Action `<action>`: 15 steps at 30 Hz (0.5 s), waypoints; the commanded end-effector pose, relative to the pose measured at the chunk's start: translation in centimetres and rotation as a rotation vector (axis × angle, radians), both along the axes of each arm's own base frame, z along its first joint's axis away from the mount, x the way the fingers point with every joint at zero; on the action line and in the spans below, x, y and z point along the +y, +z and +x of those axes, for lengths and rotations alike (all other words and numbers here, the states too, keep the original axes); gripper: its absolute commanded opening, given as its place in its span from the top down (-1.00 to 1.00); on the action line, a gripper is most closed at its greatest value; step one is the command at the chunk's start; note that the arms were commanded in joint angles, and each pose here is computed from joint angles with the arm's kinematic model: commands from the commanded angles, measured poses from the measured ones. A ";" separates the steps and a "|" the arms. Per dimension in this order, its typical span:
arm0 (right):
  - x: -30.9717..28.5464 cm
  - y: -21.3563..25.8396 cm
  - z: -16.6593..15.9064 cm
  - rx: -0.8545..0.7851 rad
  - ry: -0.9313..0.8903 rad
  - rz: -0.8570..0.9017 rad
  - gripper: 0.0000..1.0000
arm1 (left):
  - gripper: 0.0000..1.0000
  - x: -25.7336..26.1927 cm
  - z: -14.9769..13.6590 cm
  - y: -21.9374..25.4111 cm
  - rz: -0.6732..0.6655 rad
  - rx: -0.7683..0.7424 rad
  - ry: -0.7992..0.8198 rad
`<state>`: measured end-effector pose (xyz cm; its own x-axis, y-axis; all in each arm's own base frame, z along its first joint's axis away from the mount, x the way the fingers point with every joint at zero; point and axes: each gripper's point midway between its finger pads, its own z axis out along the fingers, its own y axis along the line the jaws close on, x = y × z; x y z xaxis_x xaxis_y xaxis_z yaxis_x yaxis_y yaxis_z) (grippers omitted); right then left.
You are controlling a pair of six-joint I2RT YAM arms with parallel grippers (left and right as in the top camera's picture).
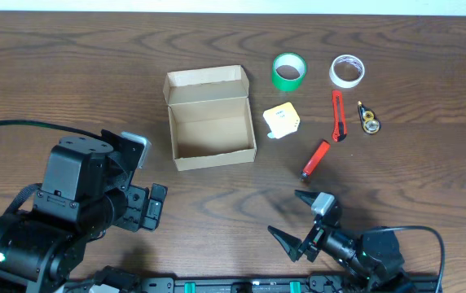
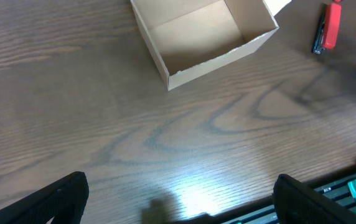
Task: Pack container
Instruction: 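Reach the right gripper forward to the green tape roll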
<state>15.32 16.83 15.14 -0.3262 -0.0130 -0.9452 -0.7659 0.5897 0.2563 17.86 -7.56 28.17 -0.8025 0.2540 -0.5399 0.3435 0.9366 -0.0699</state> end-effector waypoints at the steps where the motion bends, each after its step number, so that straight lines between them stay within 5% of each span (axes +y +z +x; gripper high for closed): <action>1: 0.7 1.1 -0.7 0.112 0.024 0.132 -0.98 | -0.90 0.0 -0.1 0.2 0.001 -0.005 -0.013; 15: 1.6 5.9 2.1 0.158 -0.007 0.086 -0.99 | -0.90 0.0 -0.1 0.2 0.001 -0.005 -0.013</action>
<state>16.63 18.05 19.29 -0.4800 0.0878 -0.8729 -0.7023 0.5578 0.4423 17.83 -7.61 28.17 -0.8027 0.2541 -0.5395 0.3453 0.9356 -0.0731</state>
